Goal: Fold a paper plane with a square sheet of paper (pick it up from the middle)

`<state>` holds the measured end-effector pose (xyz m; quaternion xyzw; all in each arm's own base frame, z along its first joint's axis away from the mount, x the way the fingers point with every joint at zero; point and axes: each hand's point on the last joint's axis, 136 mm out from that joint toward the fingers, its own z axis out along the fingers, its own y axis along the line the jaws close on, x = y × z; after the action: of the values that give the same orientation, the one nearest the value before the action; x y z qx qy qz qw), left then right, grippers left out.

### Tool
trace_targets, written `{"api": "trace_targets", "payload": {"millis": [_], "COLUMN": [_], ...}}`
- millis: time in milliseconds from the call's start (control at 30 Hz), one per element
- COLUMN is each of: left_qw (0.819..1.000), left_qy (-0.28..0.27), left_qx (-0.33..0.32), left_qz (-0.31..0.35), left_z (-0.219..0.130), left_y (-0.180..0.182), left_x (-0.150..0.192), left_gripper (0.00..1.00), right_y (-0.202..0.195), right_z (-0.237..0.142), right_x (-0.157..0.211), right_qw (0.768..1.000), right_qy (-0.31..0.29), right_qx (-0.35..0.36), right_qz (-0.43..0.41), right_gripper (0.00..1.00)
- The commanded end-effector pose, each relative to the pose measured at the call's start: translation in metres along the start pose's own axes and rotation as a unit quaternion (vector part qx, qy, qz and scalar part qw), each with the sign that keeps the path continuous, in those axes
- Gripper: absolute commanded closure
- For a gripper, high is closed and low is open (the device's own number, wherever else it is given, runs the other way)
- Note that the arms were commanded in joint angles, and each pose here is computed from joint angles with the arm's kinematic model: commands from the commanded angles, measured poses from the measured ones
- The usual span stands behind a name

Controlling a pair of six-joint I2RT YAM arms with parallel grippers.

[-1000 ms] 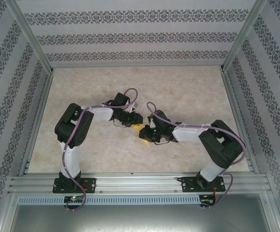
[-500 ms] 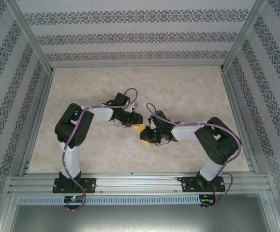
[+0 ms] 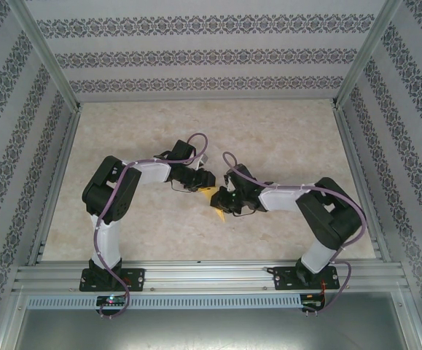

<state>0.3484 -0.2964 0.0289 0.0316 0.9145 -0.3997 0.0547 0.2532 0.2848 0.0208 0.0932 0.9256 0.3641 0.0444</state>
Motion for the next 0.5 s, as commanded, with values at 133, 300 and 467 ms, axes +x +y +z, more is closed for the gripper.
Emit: {"api": "trace_targets", "payload": {"millis": [133,300,467], "left_qw": [0.997,0.997,0.994], "left_qy": [0.004,-0.043,-0.095], "left_qx": [-0.076,-0.067,-0.047], "left_qz": [-0.015,0.005,0.020], "left_z": [0.004,-0.019,-0.046], "left_y": [0.042,0.017,-0.010], "left_x": [0.018,0.004,-0.008], "left_gripper": [0.60,0.57,0.54], "right_y": [-0.031,-0.042,-0.045], "right_z": [0.011,0.010,0.009], "right_x": [0.012,0.019,0.026], "right_qw": [0.999,0.998,0.998], "right_qy": [0.024,0.032,0.044], "right_qx": [0.031,0.047,0.049], "right_qz": [0.031,0.032,0.025], "right_gripper": [0.92,0.98,0.98]}}
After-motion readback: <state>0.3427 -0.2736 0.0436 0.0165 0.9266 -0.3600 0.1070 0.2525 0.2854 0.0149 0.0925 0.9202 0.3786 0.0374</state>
